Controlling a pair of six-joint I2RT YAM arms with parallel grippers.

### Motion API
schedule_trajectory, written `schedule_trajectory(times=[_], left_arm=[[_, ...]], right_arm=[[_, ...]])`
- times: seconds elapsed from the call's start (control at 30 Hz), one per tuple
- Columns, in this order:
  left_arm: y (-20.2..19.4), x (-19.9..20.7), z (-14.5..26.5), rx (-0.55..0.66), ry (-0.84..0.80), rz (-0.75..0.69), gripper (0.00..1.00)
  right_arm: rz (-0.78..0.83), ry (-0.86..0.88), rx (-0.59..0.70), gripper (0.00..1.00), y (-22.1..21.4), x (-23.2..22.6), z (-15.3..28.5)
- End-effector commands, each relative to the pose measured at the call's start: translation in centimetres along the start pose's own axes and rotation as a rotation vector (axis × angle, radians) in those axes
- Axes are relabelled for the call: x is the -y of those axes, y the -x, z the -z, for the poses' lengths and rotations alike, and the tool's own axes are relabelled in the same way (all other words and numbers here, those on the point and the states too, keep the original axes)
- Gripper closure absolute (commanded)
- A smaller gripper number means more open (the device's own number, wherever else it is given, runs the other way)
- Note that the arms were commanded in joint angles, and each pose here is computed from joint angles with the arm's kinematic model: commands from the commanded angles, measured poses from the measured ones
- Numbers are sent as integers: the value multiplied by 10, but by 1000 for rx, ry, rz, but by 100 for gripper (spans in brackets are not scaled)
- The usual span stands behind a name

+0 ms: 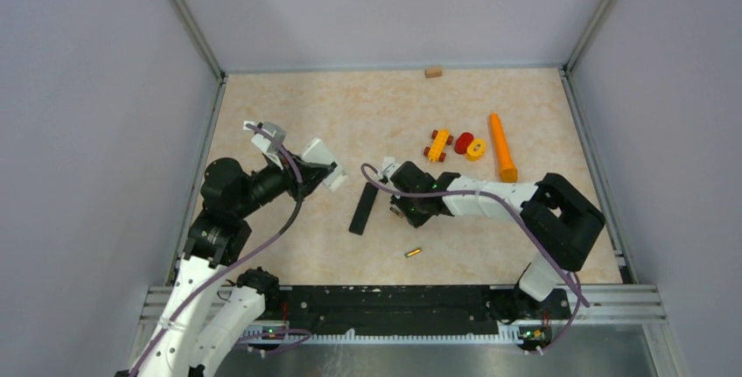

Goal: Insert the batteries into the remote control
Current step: Pick up the battery from the center of the board, then load the battery into the remote control.

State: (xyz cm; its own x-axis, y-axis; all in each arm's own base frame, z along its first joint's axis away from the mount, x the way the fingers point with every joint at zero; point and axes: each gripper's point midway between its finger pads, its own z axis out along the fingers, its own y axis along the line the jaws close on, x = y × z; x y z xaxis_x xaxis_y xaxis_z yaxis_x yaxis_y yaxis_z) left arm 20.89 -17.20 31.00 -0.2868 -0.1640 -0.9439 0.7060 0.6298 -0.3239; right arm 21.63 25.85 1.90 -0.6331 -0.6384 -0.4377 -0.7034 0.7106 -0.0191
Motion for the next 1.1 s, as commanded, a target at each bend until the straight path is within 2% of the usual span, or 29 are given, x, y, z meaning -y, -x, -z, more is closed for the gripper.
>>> schedule_trajectory(times=[0.0,0.17,0.3,0.43,0.5,0.6,0.73,0.83,1.07], left_arm=[[36,2,7,116,40,-60,100],[39,0,6,128,56,-47,100],[47,0,0,170,50,30,100],[64,-11,-10,307,69,213,100],[69,-11,-19,365,23,330,100],[75,-17,-31,442,-27,460,100],[80,-27,-47,483,-26,584,100],[78,-31,-57,518,-29,662,100],[70,-40,-65,598,-49,775,100]], right_arm=[[-22,-33,50,96,22,6,6],[-90,-14,156,100,43,5,34],[-218,19,333,100,78,5,84],[-438,99,573,100,125,5,157],[-545,149,678,100,147,5,190],[-711,241,783,100,176,2,228],[-899,384,902,100,210,-3,265],[-972,393,943,100,227,2,273],[-1019,290,930,100,250,8,265]])
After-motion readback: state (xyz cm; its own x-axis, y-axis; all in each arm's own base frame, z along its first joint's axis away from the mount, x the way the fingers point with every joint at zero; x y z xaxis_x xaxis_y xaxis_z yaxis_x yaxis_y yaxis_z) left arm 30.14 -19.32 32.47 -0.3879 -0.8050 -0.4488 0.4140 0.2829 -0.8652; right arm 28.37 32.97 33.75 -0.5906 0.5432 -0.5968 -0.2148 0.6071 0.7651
